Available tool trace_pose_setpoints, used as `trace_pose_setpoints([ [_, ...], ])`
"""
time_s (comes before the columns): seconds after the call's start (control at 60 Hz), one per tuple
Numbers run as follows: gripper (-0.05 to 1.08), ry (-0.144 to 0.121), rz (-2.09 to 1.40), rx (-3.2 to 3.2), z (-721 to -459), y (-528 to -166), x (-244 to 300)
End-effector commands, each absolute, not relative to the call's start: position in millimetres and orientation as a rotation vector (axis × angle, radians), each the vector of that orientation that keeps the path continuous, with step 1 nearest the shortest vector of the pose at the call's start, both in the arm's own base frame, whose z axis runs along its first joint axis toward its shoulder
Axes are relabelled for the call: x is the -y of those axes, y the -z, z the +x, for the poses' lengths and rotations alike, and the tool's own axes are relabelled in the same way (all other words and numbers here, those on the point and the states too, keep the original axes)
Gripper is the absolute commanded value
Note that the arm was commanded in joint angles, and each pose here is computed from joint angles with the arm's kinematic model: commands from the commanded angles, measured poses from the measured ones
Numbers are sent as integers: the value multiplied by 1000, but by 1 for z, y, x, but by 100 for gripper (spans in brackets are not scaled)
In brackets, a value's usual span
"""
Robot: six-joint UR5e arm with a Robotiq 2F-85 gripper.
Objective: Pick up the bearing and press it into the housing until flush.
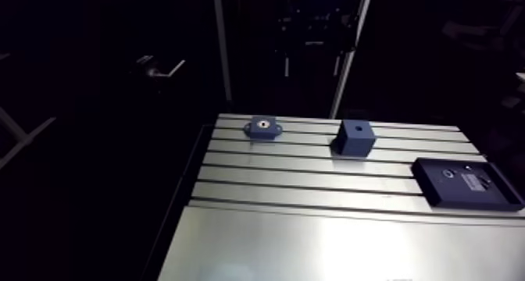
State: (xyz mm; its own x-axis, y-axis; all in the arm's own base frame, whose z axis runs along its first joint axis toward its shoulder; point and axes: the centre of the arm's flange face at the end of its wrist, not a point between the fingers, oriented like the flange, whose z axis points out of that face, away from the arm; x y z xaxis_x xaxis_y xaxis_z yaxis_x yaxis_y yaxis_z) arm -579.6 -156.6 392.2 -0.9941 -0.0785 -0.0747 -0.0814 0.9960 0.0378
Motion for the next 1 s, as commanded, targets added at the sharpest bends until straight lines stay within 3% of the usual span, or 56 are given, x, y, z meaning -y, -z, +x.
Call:
trace_pose_setpoints([
  [0.017,1,-57,-106,-3119,-517,-443,124],
  [0.517,1,-45,-30,-3127,-513,-465,97],
  [1.0,1,-43,62,-3112,-519,-459,66],
])
